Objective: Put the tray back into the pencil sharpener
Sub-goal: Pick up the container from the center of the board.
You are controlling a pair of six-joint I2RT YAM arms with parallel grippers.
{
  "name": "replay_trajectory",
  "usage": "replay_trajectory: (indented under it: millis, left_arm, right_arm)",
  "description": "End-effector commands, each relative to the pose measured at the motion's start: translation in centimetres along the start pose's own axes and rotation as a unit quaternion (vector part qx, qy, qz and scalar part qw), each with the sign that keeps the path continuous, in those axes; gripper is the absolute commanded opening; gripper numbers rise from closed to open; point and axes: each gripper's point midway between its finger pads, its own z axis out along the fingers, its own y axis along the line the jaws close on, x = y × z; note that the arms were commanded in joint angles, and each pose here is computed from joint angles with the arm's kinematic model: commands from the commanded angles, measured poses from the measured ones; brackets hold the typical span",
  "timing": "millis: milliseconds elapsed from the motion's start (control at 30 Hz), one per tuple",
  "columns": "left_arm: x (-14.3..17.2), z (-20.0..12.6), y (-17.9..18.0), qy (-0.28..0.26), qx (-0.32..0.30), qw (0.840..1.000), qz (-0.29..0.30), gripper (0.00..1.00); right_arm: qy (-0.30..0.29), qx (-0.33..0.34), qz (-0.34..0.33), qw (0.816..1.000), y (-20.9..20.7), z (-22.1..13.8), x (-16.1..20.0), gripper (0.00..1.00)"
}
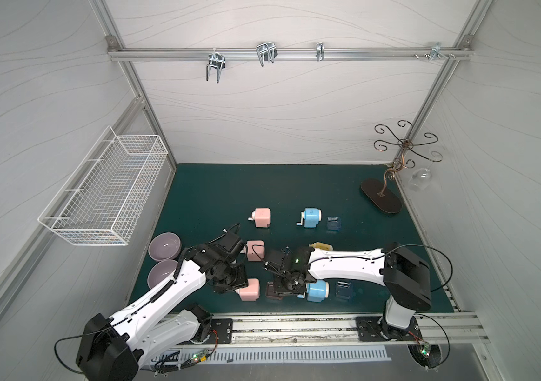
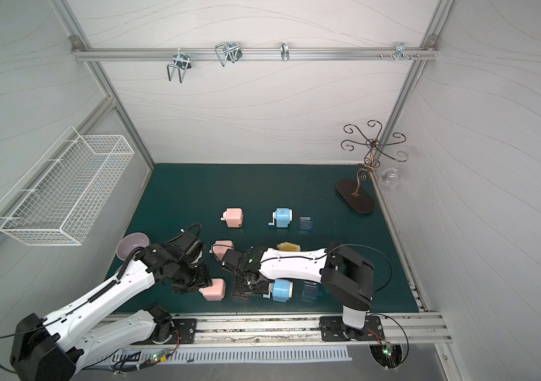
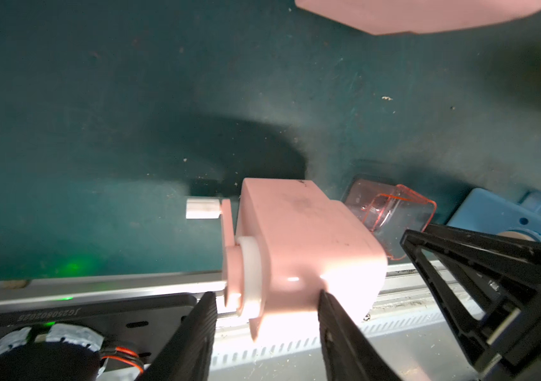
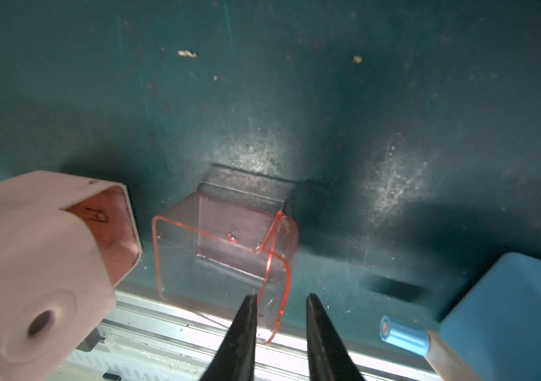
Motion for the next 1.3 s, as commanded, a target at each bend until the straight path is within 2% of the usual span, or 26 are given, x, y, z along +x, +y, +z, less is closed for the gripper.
replay_trajectory:
  millis: [0,367,700,1000,1267]
  left_arm:
    - [0.1,0.4,0.2,0.004,-0.006,1.000,-0.010,0.52]
    - [0.4,0.5,0.4,0.009,-0.015,1.000,-0.008,0.49]
    - [0.5,0.5,0.6,0.007,-0.021,1.000,-0.008,0.50]
    - [0.4,0.4,0.5,0.004,-0.018,1.000,-0.008,0.49]
    - [0.4,0.5,0.5,0.005,-0.017,1.000,-0.007,0.49]
  right_arm:
    - [0.007,0.010,0.002,1.000,-0.5,0.6,-0.1,0.29]
    - [0.012,0.014,0.007,1.000,-0.4,1.2,-0.3,0.28]
    - [0.008,0.011,0.007,1.000,-0.4,1.2,-0.6,0.18]
    - [-0.005,0.037,-0.008,0.999,-0.6,0.7,-1.5,0.04]
    - [-0.020,0.056,-0.018,0.998,-0.6,-1.2,-1.4,0.02]
